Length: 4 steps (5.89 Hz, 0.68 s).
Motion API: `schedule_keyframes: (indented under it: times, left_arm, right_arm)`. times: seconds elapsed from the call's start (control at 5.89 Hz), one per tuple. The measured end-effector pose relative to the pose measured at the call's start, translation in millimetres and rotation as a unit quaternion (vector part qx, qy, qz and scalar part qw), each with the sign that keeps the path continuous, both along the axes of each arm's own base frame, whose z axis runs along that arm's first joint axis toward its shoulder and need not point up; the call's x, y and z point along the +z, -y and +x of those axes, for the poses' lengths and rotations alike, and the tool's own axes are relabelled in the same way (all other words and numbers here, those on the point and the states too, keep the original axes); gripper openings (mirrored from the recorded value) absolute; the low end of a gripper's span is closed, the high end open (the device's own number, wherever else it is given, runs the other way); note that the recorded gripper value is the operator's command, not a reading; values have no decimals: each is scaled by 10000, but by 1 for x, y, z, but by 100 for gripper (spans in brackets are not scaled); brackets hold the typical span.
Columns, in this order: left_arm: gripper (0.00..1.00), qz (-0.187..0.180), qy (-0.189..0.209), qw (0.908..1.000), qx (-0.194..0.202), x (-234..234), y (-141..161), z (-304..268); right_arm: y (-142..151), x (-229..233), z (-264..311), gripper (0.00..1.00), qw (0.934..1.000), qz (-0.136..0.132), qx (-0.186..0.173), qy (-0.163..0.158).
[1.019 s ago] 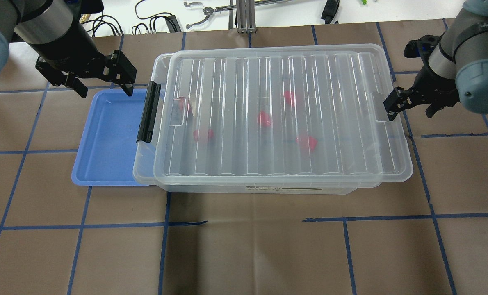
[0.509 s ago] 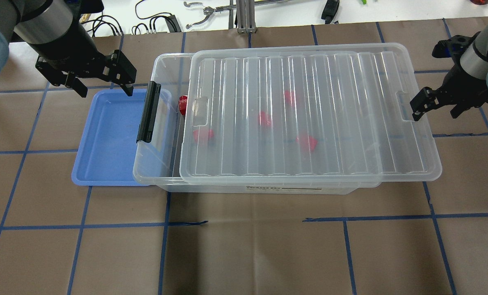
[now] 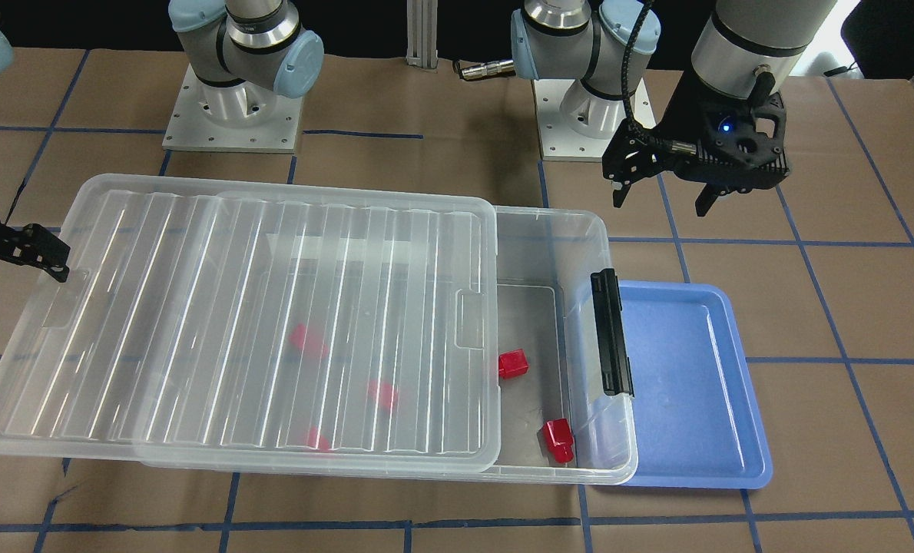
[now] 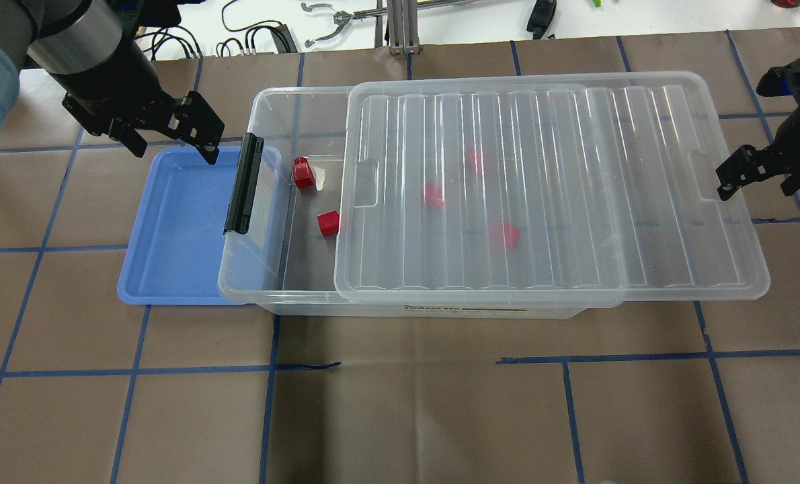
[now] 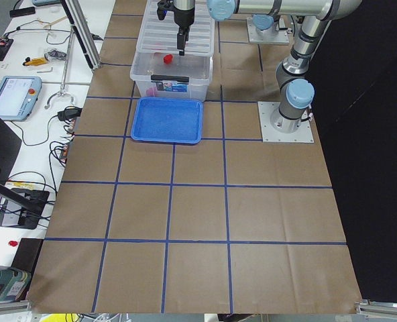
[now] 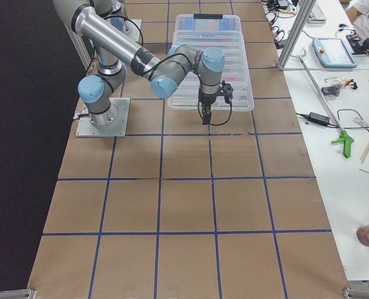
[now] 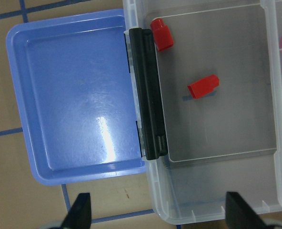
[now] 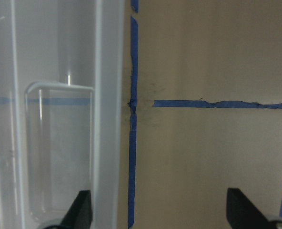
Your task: Place red block in blue tray from box
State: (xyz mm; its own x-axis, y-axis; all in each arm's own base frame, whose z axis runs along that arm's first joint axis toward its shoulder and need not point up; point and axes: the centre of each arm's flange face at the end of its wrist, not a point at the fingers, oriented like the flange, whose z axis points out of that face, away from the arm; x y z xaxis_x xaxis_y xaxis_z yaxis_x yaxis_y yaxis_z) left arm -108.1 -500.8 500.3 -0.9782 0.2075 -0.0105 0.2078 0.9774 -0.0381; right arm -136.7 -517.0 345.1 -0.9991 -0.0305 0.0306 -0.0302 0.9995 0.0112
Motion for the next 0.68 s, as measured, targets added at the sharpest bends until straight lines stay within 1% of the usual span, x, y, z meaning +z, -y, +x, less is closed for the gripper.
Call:
schedule_keyframes:
  times: [0.17,0.34,0.51,0.68]
  left_arm:
    - [98,20,15,9991,-420,-2,0,0]
    - [98,48,32,9947,-1026,-4,1,0]
    - [98,98,41,9866,-1627,-9,3,0]
    - [98,148,44,9753,-2202,-18,4,-1]
  right_arm:
    - [-1,2,-7,100,10000,-41,24,-77]
    - [-1,4,-11,100,9999,-44,23,-151]
    - [-2,9,-11,100,9998,-67,9,-202]
    - [-1,18,-12,100,9996,-124,-16,-251]
